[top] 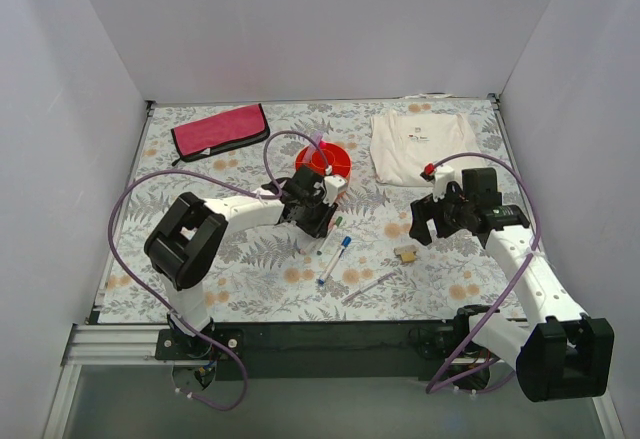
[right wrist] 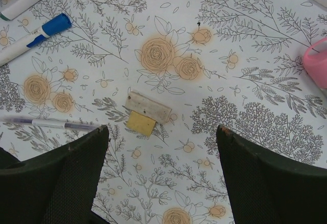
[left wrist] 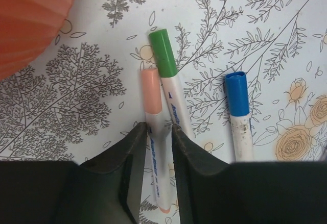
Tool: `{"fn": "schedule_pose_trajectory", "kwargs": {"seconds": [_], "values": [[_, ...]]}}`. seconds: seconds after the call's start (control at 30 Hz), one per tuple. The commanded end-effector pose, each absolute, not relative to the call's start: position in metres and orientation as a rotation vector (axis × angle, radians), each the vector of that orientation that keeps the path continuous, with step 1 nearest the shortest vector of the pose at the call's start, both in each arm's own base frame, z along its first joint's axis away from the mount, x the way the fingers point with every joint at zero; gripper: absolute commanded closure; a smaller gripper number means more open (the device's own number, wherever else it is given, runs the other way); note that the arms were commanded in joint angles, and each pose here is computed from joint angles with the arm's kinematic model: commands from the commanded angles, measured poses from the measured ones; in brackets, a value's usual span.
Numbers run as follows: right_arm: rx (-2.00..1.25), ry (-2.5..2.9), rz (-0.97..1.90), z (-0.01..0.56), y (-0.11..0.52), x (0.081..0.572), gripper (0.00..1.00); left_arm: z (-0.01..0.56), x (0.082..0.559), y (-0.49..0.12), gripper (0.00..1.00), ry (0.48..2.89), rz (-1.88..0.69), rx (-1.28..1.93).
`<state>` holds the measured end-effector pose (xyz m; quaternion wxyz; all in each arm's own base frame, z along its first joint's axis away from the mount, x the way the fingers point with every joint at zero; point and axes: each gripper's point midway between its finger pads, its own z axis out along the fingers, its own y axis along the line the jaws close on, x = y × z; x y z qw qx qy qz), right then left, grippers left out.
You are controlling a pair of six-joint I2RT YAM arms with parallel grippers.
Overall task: Sort the stationery into containers
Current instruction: Pick up the pen from the center of the board.
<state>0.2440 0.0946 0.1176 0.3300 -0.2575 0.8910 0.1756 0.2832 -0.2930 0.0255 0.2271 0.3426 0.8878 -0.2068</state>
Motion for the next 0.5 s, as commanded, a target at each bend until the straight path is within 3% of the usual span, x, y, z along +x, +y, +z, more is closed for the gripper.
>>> {"fn": "schedule_pose_trajectory", "kwargs": {"seconds": [0.0,0.27,0.47], "values": [[-0.657,2.304,0.444,0.121,0.092,0.246,0.1,0.005,0.265,-0.278,0.76,2.515,-0.457,1.032],[-0.673,2.3,0.446,0.121,0.093,0.248,0.1,-0.029,0.25,-0.235,0.74,2.635,-0.225,1.086],[-0.677,2.297,0.451,0.123,0.094,0.249,0.1,-0.026,0.252,-0.239,0.95,2.621,-0.25,1.101]]}}
